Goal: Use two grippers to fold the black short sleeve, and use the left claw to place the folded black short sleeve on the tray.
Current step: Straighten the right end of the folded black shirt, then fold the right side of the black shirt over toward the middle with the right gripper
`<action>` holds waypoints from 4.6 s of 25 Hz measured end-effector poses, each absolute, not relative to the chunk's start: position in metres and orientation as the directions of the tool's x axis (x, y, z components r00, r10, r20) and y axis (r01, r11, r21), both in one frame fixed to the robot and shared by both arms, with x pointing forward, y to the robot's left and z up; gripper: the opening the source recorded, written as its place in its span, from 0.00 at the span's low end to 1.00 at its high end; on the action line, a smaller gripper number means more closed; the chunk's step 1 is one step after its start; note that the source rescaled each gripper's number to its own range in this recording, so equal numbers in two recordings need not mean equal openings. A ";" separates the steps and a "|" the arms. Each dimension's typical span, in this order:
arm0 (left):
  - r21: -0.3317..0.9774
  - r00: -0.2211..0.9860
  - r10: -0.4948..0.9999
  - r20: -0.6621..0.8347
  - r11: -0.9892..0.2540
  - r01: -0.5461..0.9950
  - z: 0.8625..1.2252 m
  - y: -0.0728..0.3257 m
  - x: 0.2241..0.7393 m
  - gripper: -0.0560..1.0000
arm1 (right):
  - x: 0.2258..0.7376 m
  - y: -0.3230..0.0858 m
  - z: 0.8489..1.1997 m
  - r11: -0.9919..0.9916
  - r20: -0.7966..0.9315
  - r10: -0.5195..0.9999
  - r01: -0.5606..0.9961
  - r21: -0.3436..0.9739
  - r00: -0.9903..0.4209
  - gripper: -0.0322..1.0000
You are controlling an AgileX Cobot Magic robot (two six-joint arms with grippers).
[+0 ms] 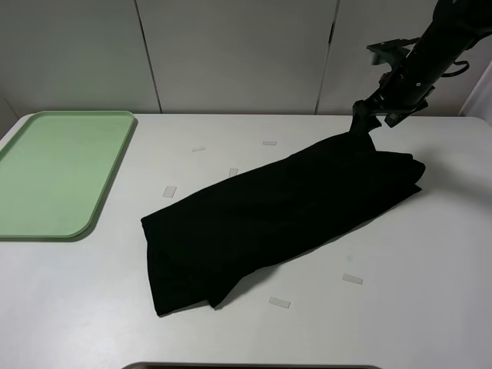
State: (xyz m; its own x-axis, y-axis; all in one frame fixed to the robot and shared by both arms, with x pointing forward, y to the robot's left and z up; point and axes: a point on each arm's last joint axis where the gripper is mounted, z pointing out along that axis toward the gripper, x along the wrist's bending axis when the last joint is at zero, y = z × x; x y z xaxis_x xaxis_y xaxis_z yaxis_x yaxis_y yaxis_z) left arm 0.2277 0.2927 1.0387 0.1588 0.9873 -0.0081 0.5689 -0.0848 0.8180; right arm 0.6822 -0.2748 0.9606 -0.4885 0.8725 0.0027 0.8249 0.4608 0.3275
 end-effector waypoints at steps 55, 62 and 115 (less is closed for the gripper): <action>0.818 0.158 0.987 -0.009 -0.084 0.569 1.039 0.293 0.228 1.00 | 0.690 -0.329 0.870 0.380 0.370 0.807 0.884 0.271 -0.461 0.63; 0.818 0.158 0.987 -0.009 -0.084 0.569 1.039 0.293 0.228 1.00 | 0.690 -0.329 0.866 0.371 0.376 0.809 0.889 0.270 -0.452 0.10; 0.818 0.158 0.987 -0.008 -0.084 0.569 1.039 0.293 0.228 1.00 | 0.665 -0.218 0.963 0.487 -0.330 0.826 0.873 0.013 -0.456 0.10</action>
